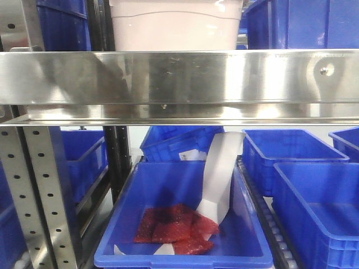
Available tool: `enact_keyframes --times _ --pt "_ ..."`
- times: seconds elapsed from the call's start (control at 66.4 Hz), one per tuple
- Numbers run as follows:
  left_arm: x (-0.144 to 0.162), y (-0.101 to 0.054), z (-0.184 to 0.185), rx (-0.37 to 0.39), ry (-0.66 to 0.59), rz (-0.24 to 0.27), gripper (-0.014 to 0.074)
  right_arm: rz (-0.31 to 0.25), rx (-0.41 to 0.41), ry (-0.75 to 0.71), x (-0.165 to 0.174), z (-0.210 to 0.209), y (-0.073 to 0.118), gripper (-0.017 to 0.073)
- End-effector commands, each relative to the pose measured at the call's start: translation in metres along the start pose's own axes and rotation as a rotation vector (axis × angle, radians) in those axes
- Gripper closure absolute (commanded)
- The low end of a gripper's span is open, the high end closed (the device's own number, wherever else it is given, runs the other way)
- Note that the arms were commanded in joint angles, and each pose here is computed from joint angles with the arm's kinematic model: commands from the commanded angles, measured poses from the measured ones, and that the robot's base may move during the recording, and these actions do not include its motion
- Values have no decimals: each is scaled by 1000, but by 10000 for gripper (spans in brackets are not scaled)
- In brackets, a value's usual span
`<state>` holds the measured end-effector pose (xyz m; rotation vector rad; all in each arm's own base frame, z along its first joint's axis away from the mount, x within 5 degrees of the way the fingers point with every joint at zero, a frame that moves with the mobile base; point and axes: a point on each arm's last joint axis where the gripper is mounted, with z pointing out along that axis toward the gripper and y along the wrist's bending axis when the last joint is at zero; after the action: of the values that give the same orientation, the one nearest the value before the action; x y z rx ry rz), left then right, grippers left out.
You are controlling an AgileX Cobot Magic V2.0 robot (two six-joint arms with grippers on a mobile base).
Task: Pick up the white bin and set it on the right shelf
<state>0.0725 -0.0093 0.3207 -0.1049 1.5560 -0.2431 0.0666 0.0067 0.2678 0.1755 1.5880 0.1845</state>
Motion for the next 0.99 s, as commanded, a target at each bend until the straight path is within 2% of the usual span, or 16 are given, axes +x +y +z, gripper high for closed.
enact_keyframes --times 0.0,0.06,0.121,0.151,0.181,0.211,0.271,0.331,0.407,0.497,0.663,0.798,0.979 --pt "-14 -1 -1 -5 -77 -29 711 -59 63 -26 -2 2 -6 503" --pt "-14 -1 -1 -5 -77 -29 711 -128 79 0 2 2 -8 503" --pt "-14 -1 -1 -5 -77 -29 711 -173 88 21 3 2 -9 503" --pt "-14 -1 -1 -5 -77 -29 711 -167 88 30 4 2 -10 503" --pt "-14 -1 -1 -5 -77 -29 711 -137 86 38 5 2 -10 503" --pt "-14 -1 -1 -5 -77 -29 711 -66 81 49 7 2 -10 503" --pt "-14 -1 -1 -5 -77 -29 711 -13 74 72 12 2 -11 503" --pt "-14 -1 -1 -5 -77 -29 711 15 59 84 19 3 -12 503" --pt "-14 -1 -1 -5 -77 -29 711 12 34 55 27 5 -14 503" --pt "-14 -1 -1 -5 -77 -29 711 -79 1 -22 34 6 -15 503" --pt "-14 -1 -1 -5 -77 -29 711 -115 -9 -143 47 1 -19 503" --pt "-14 -1 -1 -5 -77 -29 711 -226 12 -173 53 -9 -21 503" --pt "-13 -1 -1 -4 -73 -29 711 -227 15 -181 53 -11 -21 503"
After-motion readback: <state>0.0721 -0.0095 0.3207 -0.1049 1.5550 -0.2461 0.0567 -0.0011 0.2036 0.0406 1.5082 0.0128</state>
